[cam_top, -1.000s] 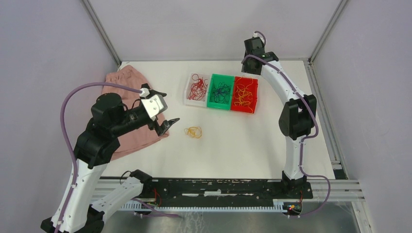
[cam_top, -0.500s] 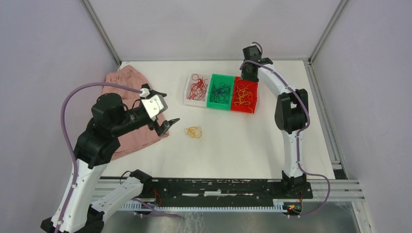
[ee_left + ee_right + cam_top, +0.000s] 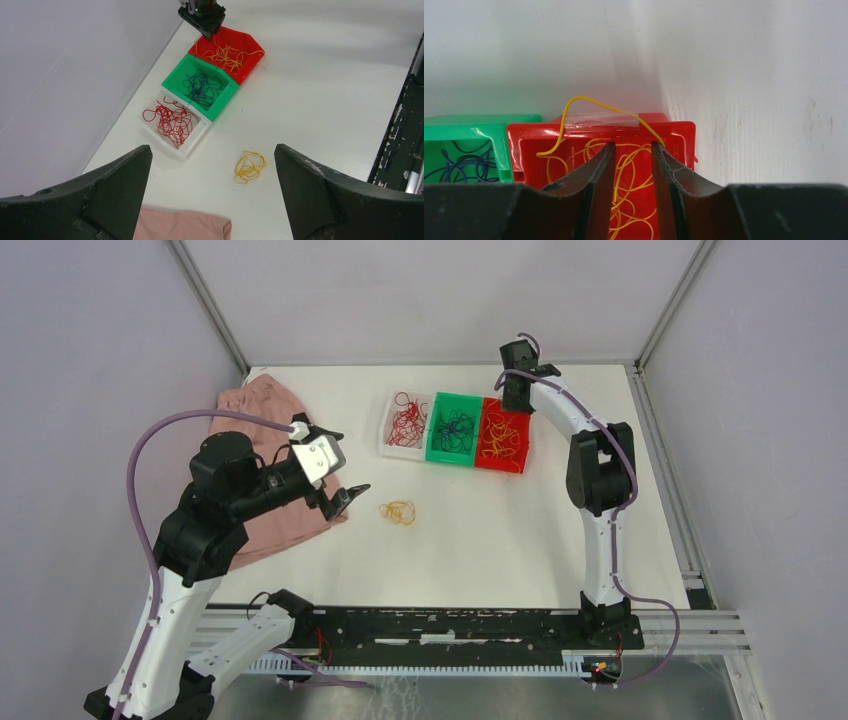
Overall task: Untangle the cables
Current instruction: Place the cable in the bin.
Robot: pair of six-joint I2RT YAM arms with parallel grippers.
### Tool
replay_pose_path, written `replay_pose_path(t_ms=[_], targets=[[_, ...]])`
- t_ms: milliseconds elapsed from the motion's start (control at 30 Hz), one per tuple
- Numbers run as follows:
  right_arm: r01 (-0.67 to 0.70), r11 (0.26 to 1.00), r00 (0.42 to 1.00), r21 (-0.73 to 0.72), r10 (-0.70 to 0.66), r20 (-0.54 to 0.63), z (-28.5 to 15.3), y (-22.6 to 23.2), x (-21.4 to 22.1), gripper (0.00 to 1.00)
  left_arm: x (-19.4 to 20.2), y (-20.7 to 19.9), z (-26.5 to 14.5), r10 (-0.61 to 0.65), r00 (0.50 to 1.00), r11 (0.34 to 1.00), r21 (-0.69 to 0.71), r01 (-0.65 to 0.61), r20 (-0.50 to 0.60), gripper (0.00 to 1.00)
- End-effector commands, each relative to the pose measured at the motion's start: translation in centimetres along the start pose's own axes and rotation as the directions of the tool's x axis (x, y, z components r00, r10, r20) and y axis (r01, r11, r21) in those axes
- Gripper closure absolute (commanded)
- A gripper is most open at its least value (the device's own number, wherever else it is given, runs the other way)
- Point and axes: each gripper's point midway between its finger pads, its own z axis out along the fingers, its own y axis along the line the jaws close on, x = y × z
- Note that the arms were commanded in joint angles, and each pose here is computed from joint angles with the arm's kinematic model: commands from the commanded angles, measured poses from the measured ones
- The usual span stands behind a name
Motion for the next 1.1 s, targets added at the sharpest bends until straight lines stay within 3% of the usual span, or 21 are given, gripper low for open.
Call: replay_pose_path(t_ms=[0, 200, 867, 933, 1067], targets=[[-0.011, 1.000, 0.995, 0.020, 0.009, 0.099, -3.1, -1.0, -3.1, 0.64, -1.2, 0.5, -0.2, 0.063, 0.997, 0.998, -0.014, -0.063, 0.042, 0.01], [-0.025, 1.000, 0.991, 0.013, 0.023, 0.130, -4.2, -1.2, -3.9, 0.65, -1.2, 0.5, -0.1, 0.064, 0.997, 0.998, -0.010, -0.064, 0.042, 0.01], [-0.014, 0.999, 0.998, 0.048, 0.012, 0.057, -0.9, -0.6, -1.3, 0.70, -1.4, 0.7, -0.2, 0.074, 0.996, 0.997, -0.017, -0.074, 0.043, 0.01], [-0.017, 0.999, 0.998, 0.050, 0.015, 0.059, -0.8, -0.6, -1.3, 0.75, -1.3, 0.7, -0.2, 0.074, 0.996, 0.997, -0.017, -0.073, 0.042, 0.01], [-0.021, 0.998, 0.998, 0.051, 0.018, 0.060, -0.6, -0.4, -1.1, 0.96, -1.4, 0.8, -0.3, 0.077, 0.996, 0.997, -0.025, -0.076, 0.042, 0.01]])
